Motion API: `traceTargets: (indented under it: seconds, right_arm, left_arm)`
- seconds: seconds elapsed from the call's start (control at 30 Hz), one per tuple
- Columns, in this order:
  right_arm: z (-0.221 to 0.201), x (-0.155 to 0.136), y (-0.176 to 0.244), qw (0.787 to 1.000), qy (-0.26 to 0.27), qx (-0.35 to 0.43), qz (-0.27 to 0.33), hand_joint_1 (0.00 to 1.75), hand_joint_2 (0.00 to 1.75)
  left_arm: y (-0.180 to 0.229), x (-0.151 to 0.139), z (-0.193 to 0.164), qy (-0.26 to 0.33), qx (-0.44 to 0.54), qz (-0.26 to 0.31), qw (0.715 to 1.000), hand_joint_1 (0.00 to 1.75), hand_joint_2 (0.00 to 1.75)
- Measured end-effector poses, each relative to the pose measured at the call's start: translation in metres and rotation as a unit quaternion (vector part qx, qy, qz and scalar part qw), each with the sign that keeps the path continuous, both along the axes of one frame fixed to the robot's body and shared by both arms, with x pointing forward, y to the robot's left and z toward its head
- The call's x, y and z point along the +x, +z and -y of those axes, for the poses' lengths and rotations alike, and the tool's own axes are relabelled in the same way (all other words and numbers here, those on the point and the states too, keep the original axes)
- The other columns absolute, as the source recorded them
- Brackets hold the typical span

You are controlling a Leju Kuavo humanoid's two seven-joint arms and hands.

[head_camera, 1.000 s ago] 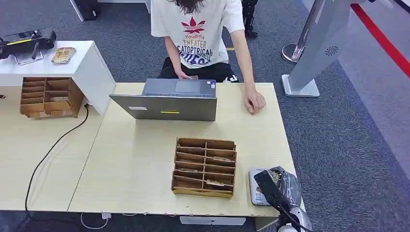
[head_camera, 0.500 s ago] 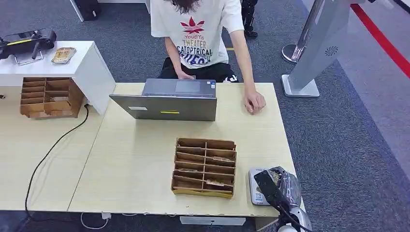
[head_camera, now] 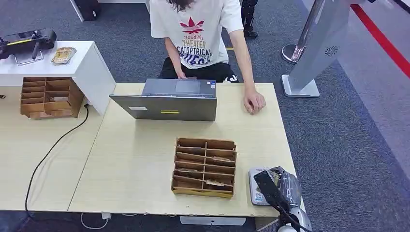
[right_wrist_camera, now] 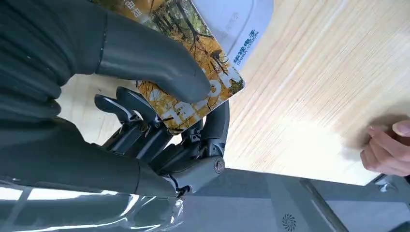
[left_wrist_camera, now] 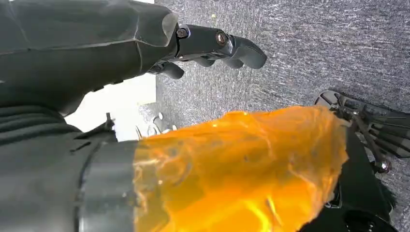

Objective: Pass the card to the sensor for recognition and then transmit it.

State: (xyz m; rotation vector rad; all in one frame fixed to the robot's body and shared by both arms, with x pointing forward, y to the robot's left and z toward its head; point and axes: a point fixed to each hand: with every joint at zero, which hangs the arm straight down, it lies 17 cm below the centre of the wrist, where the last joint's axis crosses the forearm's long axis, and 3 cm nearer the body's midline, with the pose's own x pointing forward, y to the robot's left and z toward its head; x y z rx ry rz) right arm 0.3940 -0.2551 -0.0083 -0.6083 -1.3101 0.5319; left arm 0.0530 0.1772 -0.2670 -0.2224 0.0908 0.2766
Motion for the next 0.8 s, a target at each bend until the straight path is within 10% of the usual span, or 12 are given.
traceTargets:
  seconds: [0.8]
  right_arm:
    - [-0.001, -0.0008, -0.001, 1.0, -0.003, 0.002, 0.0, 1.75, 1.75]
  left_arm:
    - [-0.0004, -0.0004, -0.0009, 0.001, 0.003, -0.002, 1.0, 0.0, 0.0]
